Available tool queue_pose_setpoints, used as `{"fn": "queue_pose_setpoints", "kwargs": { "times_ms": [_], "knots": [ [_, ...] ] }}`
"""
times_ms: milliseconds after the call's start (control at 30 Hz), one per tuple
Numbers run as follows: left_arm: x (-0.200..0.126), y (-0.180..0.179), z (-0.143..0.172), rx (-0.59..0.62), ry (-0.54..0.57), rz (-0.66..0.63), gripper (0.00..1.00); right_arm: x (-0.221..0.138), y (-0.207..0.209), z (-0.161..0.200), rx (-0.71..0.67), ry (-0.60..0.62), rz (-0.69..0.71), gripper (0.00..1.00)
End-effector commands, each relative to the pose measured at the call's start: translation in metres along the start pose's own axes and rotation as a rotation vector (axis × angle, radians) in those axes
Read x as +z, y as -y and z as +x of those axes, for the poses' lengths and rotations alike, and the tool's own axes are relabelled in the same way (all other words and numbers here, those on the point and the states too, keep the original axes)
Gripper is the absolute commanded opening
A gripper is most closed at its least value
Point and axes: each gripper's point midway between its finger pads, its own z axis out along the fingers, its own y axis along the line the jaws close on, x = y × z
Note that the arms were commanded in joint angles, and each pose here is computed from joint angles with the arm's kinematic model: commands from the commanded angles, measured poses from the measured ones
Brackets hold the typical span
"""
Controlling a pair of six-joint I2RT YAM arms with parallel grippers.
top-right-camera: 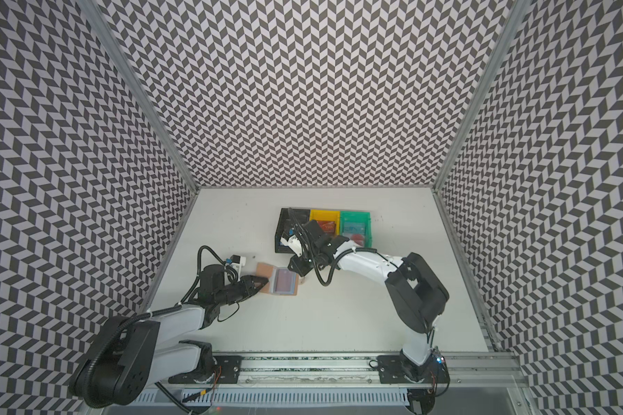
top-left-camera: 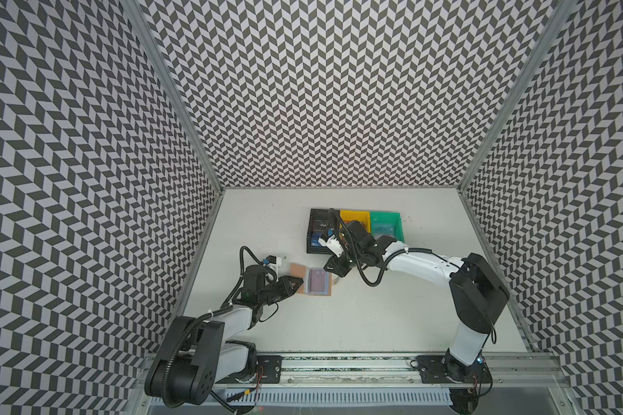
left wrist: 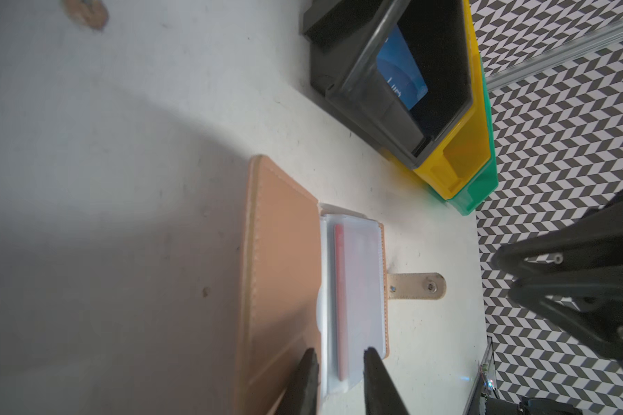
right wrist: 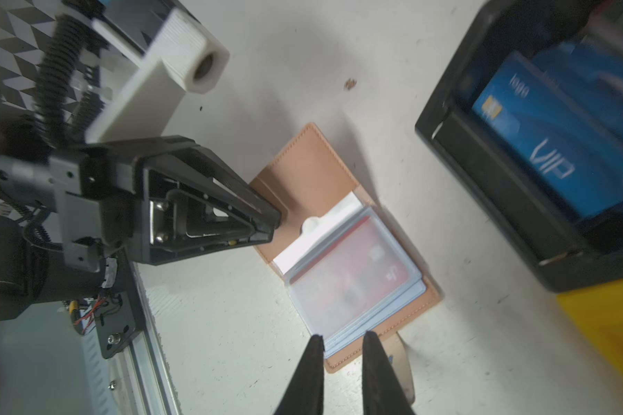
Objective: Take the credit cards out of the card holder
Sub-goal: Flip over the card slot on the card holder.
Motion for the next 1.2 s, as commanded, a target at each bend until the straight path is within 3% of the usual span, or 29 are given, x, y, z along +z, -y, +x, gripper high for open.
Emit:
{"fn": "queue_pose_setpoints", "kwargs": {
  "times_ms": [0,600,1167],
  "knots": [
    [-0.003,-0.017,0.009,-0.006,-0.003,-0.069,0.25,0.002,-0.015,-0.020,0.044,0.092,-0.075,0.14],
    [-0.003,-0.033,0.019,-0.024,-0.012,-0.121,0.25,0.051,0.012,0.028,0.137,-0.014,-0.054,0.08],
    [-0.001,-0.038,0.022,-0.037,-0.028,-0.138,0.25,0.077,0.027,0.046,0.158,-0.085,-0.025,0.07]
  ]
}}
